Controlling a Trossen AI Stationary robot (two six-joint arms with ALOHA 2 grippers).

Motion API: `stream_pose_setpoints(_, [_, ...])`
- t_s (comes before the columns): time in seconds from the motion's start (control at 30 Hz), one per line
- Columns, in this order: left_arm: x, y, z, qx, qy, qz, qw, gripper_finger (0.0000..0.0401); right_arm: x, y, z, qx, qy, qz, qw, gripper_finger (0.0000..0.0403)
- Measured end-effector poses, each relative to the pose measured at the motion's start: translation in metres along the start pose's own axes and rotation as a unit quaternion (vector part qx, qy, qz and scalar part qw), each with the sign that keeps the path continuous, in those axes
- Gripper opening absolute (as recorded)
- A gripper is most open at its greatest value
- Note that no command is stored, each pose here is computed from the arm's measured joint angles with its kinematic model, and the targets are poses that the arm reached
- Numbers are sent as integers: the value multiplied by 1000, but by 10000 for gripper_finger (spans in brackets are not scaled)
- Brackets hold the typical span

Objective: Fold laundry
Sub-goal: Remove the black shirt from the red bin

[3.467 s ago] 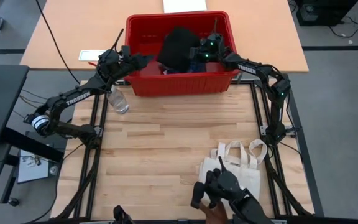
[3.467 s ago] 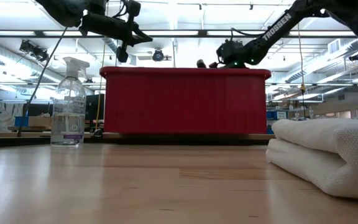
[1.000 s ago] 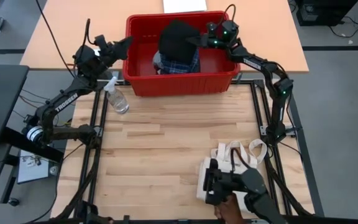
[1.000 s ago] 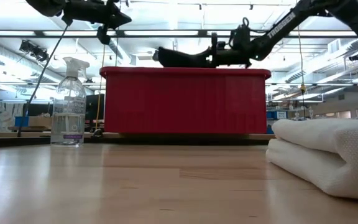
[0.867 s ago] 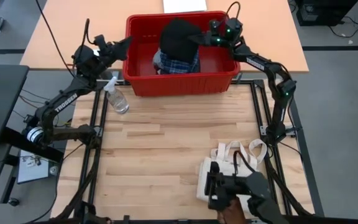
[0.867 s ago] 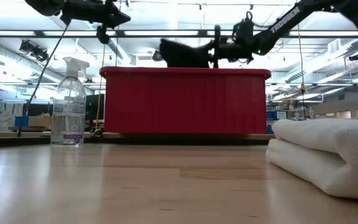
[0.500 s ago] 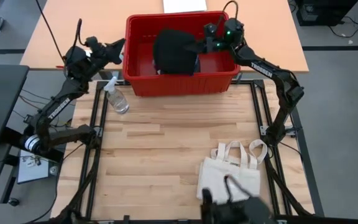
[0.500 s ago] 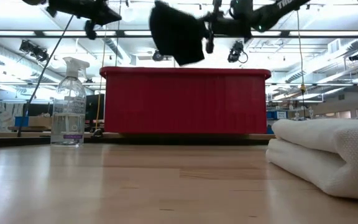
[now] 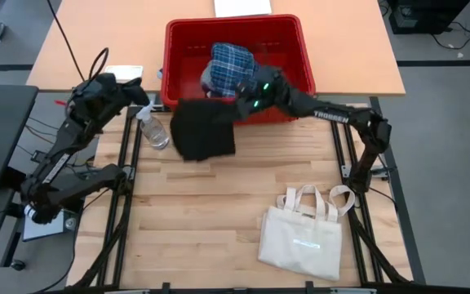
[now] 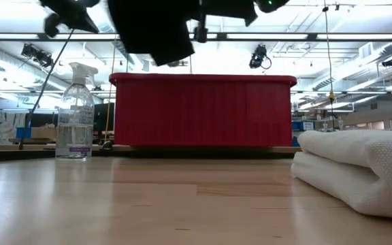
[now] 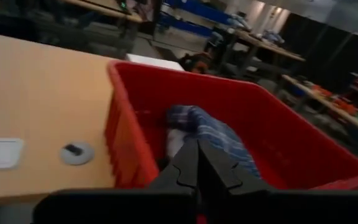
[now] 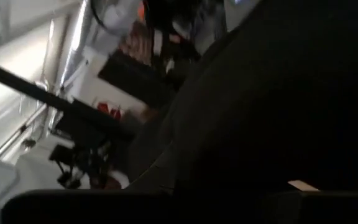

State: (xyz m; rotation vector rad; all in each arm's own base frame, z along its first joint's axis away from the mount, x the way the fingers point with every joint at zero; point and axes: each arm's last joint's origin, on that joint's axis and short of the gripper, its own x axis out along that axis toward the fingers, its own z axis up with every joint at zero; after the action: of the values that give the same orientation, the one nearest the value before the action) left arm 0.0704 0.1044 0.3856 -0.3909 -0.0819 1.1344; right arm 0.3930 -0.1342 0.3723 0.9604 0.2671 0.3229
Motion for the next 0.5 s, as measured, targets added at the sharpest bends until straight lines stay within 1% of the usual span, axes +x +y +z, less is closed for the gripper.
stream_pose_setpoints(0.07, [-8,2,-2,6,2,14,1000,9,16,3,-15,9,17,-13,1000,72])
stream_pose_setpoints(0.13, [-13,4,-5,10,15,24,1000,9,30,6,-28,4,25,-20,999,72])
stream_pose_setpoints(0.23, [-20,6,-9,1,30,27,999,9,54,-2,-46,29,46,-24,998,72])
stream_pose_setpoints(0.33, [-25,5,-9,-7,29,12,999,9,79,-12,-65,49,58,-27,997,72])
stream_pose_setpoints(0.4, [-28,4,-7,-9,21,-1,1000,9,95,-18,-76,51,60,-20,997,72])
stream_pose_setpoints(0.5, [-31,3,-4,-15,3,-15,1000,9,118,-38,-91,65,64,-5,996,77])
